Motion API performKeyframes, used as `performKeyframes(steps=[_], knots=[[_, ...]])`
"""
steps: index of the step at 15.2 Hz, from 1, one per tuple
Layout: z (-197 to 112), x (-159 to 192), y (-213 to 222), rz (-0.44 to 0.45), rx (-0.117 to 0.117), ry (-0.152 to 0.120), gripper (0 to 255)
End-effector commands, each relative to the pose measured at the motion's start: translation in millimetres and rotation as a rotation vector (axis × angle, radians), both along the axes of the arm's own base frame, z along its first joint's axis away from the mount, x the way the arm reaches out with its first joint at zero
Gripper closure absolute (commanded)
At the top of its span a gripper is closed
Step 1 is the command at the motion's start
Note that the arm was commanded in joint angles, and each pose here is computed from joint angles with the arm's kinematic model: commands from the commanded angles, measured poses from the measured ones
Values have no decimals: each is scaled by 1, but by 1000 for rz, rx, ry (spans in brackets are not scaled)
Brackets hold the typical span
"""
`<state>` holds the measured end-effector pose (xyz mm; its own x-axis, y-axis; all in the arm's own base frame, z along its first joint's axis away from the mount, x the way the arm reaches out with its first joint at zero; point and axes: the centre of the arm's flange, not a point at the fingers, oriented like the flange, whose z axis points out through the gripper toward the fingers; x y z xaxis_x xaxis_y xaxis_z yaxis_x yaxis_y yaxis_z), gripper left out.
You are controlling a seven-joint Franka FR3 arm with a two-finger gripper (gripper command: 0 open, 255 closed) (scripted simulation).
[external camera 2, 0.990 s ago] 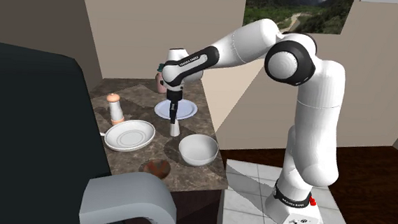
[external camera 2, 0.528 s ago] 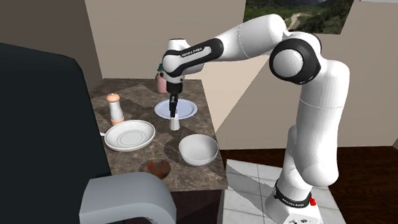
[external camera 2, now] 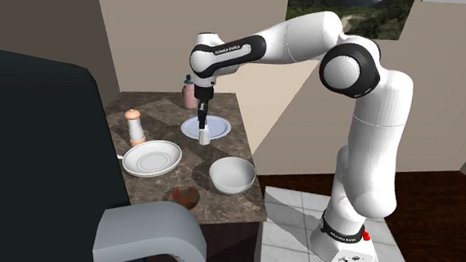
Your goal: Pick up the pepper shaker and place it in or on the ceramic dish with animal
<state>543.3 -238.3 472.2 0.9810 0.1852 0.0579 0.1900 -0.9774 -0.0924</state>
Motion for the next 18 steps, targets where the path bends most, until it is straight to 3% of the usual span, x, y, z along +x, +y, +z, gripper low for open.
performKeyframes(steps=[1, 18], knots=[[11, 0, -1, 0, 0, 0, 255], [42, 3, 208, 0, 0, 0, 255]])
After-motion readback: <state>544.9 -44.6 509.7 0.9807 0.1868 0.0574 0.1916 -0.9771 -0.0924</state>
